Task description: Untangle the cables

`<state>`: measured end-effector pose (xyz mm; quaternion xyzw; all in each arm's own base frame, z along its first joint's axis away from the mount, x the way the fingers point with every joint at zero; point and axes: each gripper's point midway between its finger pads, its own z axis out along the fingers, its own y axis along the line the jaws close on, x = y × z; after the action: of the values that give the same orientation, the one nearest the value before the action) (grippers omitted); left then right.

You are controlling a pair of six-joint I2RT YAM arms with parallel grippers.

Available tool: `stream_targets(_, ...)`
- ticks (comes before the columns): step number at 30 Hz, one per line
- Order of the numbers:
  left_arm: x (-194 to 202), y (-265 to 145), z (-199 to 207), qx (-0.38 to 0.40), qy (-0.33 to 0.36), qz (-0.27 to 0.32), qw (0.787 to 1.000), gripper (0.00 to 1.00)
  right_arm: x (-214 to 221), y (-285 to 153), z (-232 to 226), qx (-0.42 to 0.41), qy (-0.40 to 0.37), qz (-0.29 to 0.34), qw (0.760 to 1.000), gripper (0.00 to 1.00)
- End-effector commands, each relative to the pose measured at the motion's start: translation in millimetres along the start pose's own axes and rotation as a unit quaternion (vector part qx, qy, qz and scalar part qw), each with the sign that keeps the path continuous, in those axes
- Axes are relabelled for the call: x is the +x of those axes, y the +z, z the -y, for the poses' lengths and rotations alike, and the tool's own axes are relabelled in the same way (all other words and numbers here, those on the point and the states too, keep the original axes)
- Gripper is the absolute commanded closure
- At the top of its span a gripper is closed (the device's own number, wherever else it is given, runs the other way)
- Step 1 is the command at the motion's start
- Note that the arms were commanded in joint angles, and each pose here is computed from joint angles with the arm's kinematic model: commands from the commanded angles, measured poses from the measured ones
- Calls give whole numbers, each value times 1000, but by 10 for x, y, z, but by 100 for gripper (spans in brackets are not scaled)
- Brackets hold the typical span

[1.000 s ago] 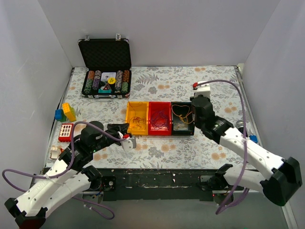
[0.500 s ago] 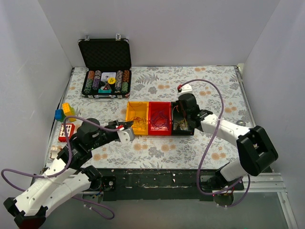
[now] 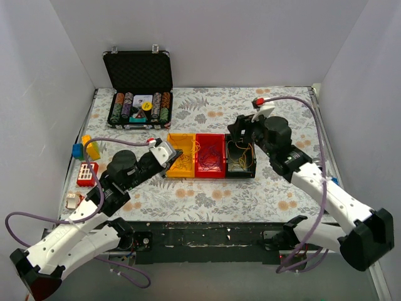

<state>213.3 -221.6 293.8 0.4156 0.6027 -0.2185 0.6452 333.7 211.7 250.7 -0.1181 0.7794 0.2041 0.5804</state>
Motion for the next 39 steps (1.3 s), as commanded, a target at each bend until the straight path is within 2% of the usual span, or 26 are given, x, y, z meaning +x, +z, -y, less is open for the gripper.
stream_targets(1, -45, 64, -96, -42, -78, 22, 996, 100, -415, -345, -463, -125, 25, 66, 990, 23)
stream_targets(4, -47, 115, -82, -41, -108, 25, 993, 100, -332, -612, -796, -229, 54, 65, 970, 23)
stream_targets(7, -136, 149, -87, -38, -122, 35, 991, 100, -255, -926, -1071, -330, 85, 82, 937, 22)
stream_targets(12, -261, 161, 17, -3, -137, 44, 990, 100, -224, -1209, -1347, -439, 116, 87, 887, 22)
stream_targets(16, -325, 158, 70, 15, -140, 50, 989, 100, -262, -1290, -1573, -493, 117, 79, 858, 23)
stream_targets(25, -428, 176, 91, 30, -136, 58, 989, 100, -259, -1129, -1888, -515, 114, 60, 848, 32)
stream_targets(27, -437, 180, 90, 31, -134, 58, 989, 100, -283, -1091, -1935, -515, 116, 58, 847, 37)
stream_targets(30, -488, 174, 77, 30, -132, 64, 989, 100, -259, -1043, -2003, -519, 116, 45, 846, 52)
stream_targets(34, -541, 156, 38, 23, -127, 70, 989, 100, -230, -992, -2007, -510, 121, 40, 851, 84)
stream_targets(36, -583, 136, -21, 8, -118, 76, 990, 100, -194, -976, -1967, -496, 117, 36, 860, 95)
stream_targets(37, -611, 121, -66, -3, -114, 79, 990, 100, -134, -955, -1932, -484, 113, 26, 868, 99)
stream_targets(39, -663, 85, -164, -25, -95, 85, 992, 100, -46, -926, -1831, -454, 104, 17, 885, 99)
